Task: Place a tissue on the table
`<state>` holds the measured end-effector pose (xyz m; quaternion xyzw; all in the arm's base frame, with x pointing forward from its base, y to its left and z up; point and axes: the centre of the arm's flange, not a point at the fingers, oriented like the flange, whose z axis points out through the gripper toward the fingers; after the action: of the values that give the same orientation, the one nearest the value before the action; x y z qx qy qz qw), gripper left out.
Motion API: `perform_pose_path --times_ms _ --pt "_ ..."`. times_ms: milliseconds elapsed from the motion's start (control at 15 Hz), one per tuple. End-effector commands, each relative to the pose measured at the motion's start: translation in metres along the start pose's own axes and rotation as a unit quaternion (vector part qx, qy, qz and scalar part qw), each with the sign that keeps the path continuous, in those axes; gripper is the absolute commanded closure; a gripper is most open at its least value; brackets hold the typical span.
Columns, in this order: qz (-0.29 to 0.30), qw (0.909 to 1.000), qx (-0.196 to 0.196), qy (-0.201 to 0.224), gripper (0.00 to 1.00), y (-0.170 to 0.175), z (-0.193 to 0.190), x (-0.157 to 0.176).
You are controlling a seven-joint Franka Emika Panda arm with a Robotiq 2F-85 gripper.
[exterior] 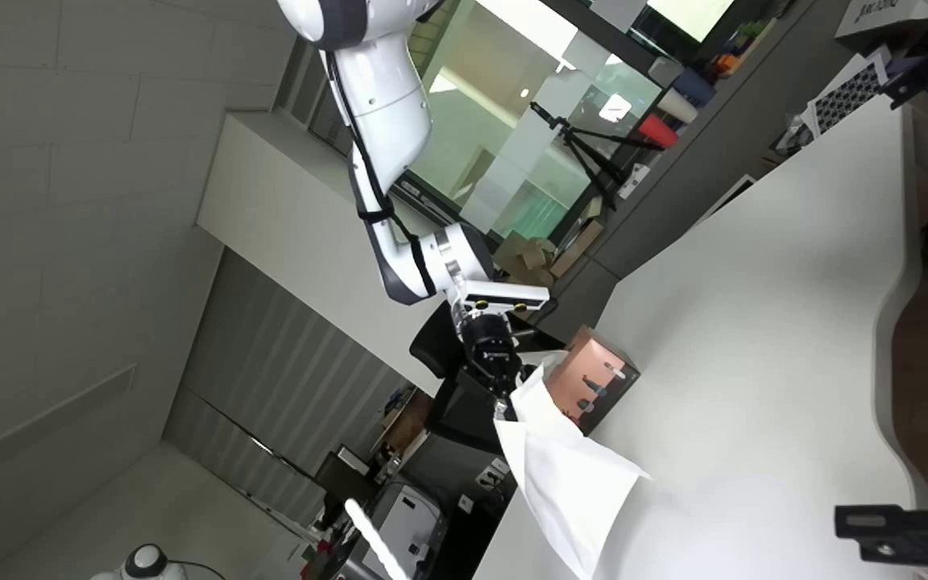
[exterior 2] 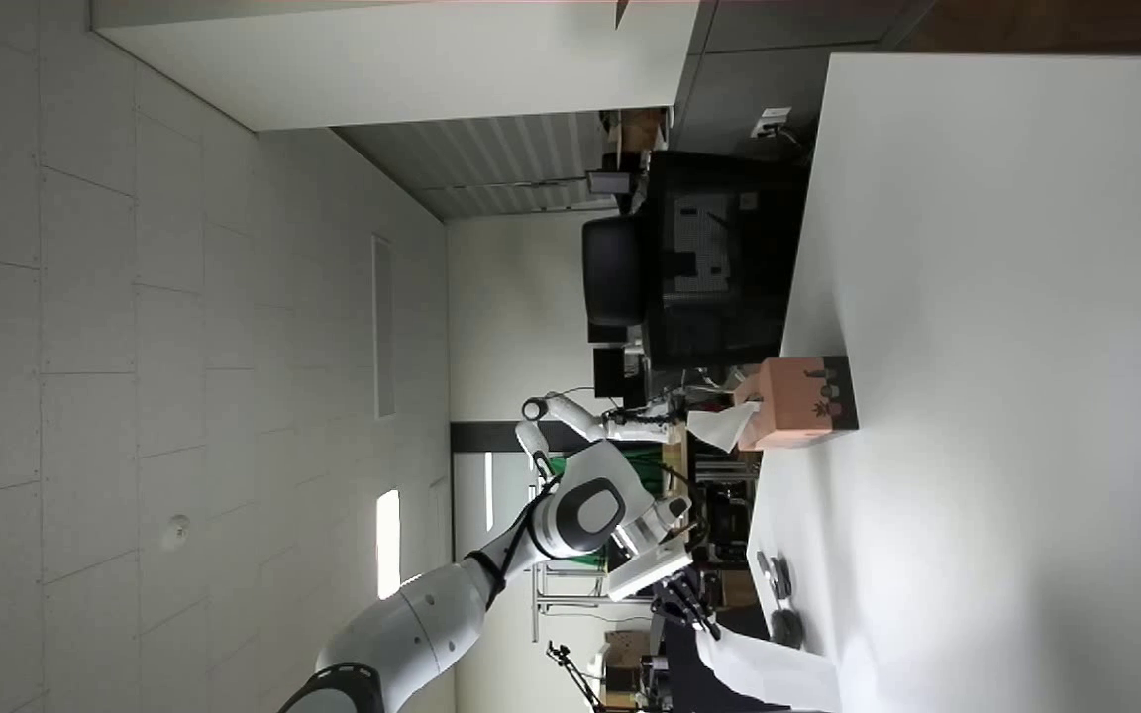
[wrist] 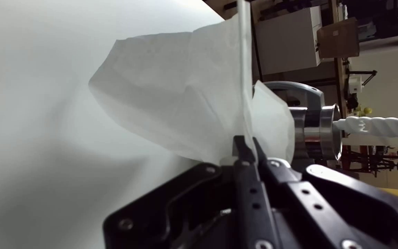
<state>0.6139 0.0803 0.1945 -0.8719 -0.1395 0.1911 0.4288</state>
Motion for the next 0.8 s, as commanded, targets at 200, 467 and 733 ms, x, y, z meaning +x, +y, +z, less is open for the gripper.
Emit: perform_pose_path --times_ms 200,467,733 --pt "0.033 0.9983 -0.042 0.023 1.00 0.035 0.008 0.032" --pt "0.042 0.9963 -0.070 0.027 1.00 0.051 0.027 0.047" --pt "0.048 0.9932 -0.101 0.032 1.00 0.061 0.042 0.059"
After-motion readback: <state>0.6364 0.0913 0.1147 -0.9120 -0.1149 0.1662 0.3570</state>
